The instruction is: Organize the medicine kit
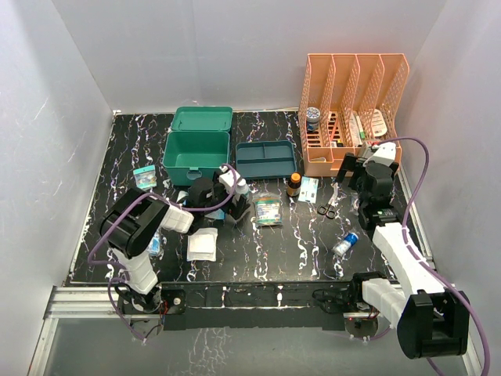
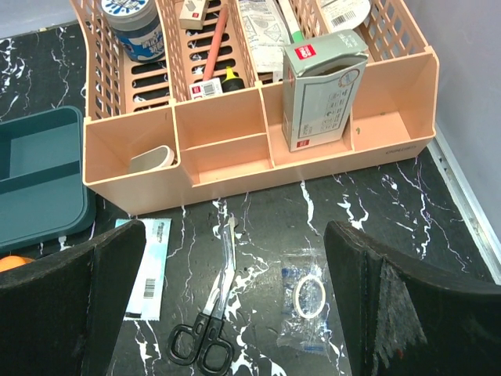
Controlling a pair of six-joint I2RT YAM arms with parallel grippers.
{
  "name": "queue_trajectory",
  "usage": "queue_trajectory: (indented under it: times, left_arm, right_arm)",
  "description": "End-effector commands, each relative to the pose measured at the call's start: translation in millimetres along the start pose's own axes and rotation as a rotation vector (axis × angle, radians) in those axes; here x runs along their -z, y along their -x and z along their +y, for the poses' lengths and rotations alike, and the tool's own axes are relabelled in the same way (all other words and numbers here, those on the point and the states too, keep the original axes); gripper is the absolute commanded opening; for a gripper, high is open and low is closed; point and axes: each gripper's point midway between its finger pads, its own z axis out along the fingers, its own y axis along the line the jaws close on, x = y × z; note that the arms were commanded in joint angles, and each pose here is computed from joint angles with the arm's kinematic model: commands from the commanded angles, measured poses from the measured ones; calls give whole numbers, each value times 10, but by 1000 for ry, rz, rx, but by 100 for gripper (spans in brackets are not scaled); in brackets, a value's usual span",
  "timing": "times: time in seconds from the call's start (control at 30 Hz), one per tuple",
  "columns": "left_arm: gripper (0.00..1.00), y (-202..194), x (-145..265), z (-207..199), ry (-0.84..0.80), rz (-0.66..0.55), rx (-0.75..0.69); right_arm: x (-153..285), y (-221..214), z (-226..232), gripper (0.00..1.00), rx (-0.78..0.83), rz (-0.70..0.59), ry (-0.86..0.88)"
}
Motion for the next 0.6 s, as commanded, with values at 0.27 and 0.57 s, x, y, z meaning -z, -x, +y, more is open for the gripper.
queue_trajectory:
  times: [0.27,0.57]
  left_arm:
    - [94,228,-148,85,59,-159,-1]
    - [92,301,-165,80,76,-232,-16]
  right_arm:
    - [6,373,74,98,0,-56,24]
    - [11,264,148,98,-25,-35,67]
